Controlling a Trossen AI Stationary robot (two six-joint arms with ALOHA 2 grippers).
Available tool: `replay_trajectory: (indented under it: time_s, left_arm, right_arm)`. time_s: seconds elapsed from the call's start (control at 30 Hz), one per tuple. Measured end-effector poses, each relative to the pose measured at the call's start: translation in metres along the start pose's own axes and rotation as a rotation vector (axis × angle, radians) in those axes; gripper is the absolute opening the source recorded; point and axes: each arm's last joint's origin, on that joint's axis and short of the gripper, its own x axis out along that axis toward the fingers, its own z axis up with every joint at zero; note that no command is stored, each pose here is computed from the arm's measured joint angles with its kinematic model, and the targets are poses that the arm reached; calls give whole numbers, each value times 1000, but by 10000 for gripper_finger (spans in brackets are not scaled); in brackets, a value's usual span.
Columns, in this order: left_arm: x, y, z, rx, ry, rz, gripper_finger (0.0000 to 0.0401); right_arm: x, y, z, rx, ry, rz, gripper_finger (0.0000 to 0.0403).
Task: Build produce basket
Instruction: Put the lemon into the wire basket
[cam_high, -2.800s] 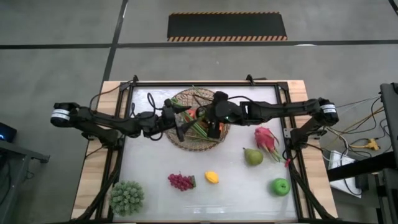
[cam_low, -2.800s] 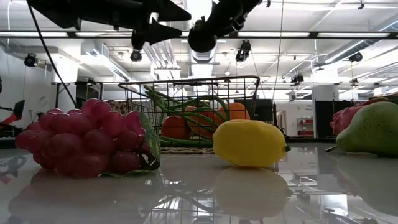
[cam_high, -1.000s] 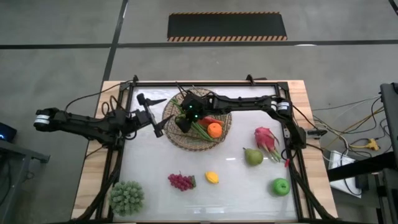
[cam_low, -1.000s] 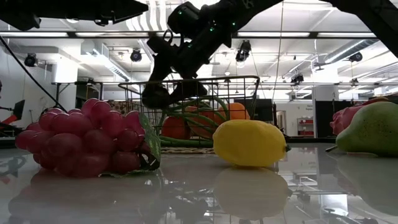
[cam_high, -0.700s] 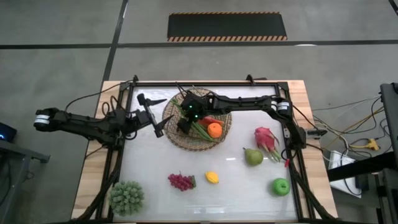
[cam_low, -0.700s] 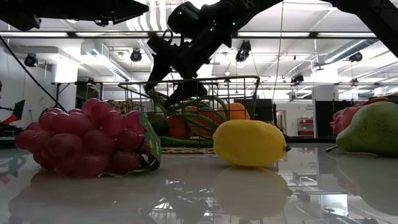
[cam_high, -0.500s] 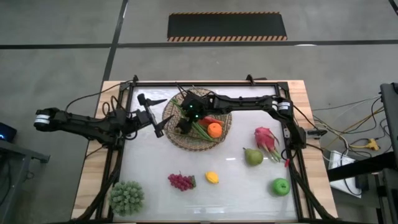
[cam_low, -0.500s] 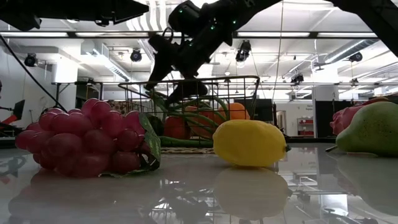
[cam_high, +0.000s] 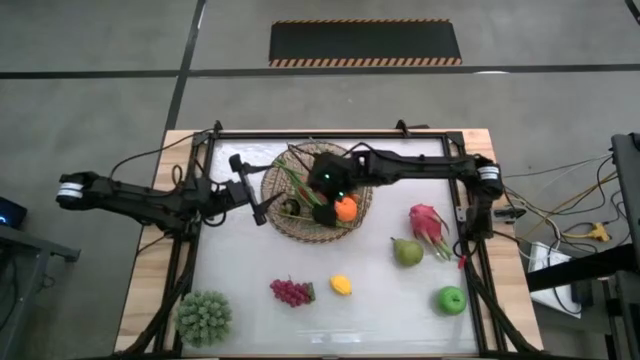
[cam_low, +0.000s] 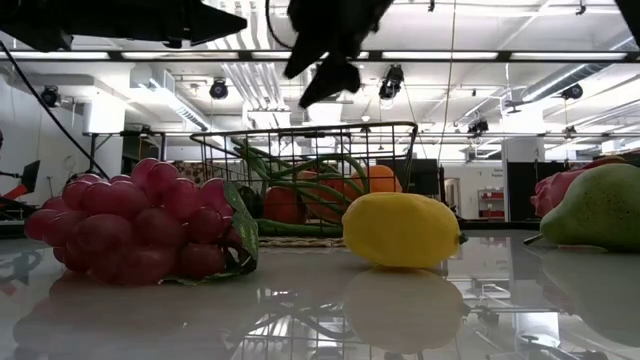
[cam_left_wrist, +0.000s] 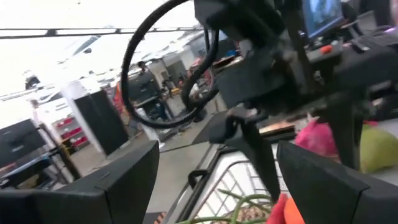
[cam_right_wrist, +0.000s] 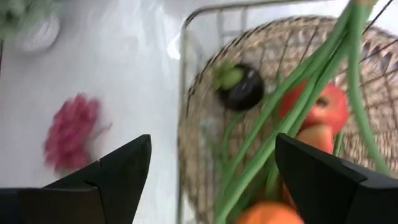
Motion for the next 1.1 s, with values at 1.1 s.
replay_trajectory:
  time_s: [1.1]
  left_arm:
    - [0,-16,5,-53,-44,-103,306]
  right_arm:
    - [28,170,-145,-116,159,-52,324]
